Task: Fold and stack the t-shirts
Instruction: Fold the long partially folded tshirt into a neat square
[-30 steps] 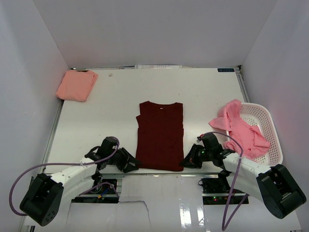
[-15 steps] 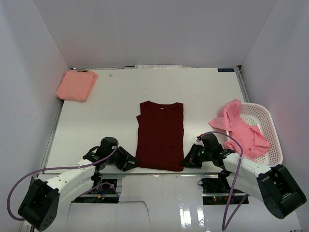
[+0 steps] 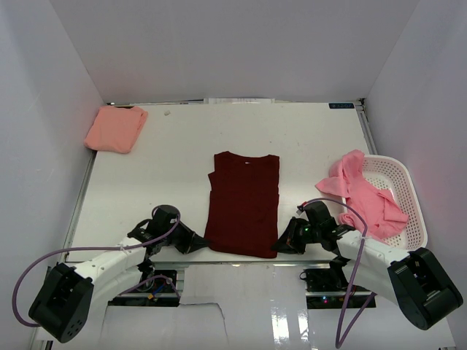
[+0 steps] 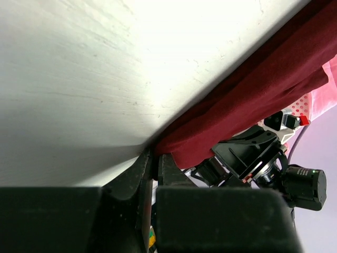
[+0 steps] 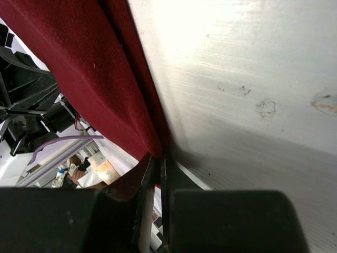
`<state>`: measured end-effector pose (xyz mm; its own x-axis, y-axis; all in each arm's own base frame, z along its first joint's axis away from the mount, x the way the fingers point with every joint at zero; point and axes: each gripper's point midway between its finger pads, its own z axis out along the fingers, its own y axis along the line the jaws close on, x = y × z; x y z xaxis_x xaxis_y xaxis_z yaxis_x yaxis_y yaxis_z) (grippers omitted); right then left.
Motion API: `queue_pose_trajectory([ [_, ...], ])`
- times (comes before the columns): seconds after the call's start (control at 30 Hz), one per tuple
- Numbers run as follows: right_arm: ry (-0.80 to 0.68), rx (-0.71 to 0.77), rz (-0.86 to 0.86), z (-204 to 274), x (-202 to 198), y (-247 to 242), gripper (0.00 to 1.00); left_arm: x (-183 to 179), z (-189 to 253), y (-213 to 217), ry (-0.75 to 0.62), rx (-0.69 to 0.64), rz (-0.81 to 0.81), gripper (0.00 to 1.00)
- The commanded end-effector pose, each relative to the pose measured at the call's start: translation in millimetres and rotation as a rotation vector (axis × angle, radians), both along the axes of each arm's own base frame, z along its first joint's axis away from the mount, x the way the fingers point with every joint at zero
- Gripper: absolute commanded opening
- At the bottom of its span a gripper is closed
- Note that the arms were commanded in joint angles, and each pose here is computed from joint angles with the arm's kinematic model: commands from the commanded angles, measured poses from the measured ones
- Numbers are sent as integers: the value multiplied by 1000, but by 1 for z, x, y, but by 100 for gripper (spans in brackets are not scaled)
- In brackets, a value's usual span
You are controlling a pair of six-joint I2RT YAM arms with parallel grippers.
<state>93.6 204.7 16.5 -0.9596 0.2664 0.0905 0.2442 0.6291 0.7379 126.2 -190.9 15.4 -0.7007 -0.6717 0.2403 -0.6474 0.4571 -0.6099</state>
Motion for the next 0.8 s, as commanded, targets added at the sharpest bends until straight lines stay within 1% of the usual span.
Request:
queue_pose_trajectory([
  [0.0,-21,-15,18,4,4,1,10,-6,-35,30,40,168,69,0],
  [0.13,-20,-36,45,9,5,1,10,-4,-23,26,26,174,22,0],
  [0.3,-6,-14,104,21,1,6,10,-10,-5,18,52,157,-60,0],
  [0.47,-10,22,151,36,0,12,10,-4,16,10,15,148,-120,0],
  [0.63,-3,45,172,41,3,15,11,5,31,1,1,120,-144,0],
  [0.77,-8,35,175,34,11,9,11,-1,27,4,17,116,-127,0],
])
